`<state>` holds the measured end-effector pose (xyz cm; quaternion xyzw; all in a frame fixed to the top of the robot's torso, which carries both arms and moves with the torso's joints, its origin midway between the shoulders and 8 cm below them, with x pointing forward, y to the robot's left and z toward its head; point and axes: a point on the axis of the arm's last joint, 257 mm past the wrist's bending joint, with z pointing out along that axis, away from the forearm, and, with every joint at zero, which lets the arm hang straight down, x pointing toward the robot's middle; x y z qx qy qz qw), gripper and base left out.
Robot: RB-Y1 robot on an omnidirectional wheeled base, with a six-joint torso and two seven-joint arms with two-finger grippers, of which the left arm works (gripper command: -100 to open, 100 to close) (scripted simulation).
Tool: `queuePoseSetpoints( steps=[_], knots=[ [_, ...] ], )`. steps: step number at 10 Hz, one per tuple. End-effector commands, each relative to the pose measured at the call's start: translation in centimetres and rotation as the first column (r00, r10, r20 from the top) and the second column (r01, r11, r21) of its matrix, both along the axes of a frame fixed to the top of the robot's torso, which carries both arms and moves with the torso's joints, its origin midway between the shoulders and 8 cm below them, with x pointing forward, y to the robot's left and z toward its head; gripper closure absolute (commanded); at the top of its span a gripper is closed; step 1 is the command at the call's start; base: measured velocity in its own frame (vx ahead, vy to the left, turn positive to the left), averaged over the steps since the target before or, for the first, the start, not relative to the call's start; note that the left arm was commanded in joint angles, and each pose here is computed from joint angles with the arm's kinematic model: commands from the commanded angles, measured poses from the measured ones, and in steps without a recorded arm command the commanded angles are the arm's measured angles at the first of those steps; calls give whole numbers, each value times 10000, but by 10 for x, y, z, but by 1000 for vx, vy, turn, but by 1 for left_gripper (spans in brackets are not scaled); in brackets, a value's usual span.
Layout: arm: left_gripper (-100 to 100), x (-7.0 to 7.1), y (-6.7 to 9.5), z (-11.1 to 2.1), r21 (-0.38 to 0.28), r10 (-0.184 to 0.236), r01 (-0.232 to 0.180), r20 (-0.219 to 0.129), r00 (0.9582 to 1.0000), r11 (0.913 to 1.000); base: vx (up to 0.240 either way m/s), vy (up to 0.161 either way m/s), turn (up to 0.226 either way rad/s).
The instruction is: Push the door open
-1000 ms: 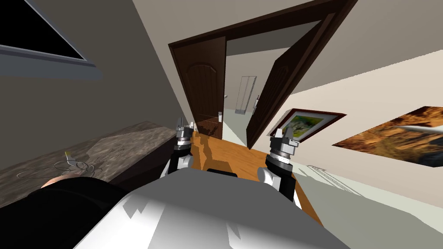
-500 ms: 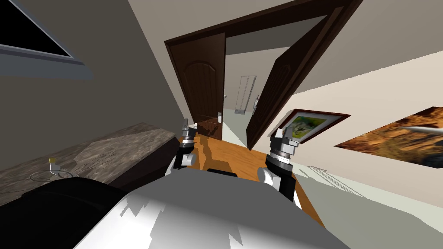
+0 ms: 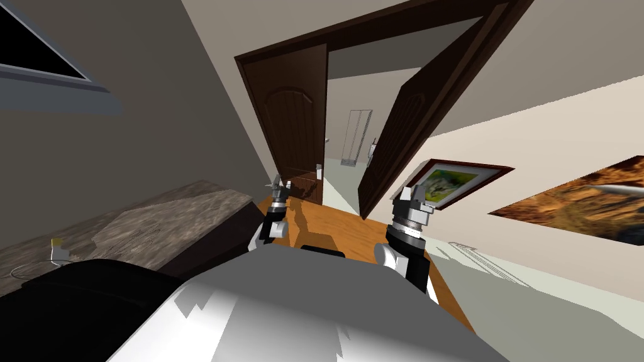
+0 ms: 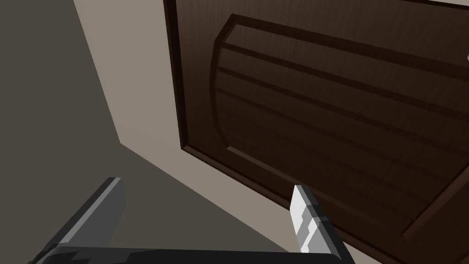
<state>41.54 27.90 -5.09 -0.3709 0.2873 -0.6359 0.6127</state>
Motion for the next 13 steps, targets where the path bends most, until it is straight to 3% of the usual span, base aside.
queuePoseSetpoints(
  steps=[1,4,6,7,8,9,13],
  knots=[
    [-100,12,-2,-12,3,-78,78,-235,9997,10000,47,15,-17],
    [-100,31,-8,-29,27,-224,226,-559,9982,9997,66,20,-23],
    [-100,49,-14,-42,66,-369,375,-834,9958,9993,85,39,-37],
    [-100,51,-13,-54,44,-356,363,-1064,9937,9993,66,27,-10],
    [-100,59,-17,-53,82,-435,446,-1051,9935,9990,60,24,-18],
    [-100,61,-16,-66,58,-421,432,-1310,9905,9991,47,15,-15],
    [-100,89,-27,-85,139,-618,652,-1743,9828,9978,55,17,-24]
  ],
)
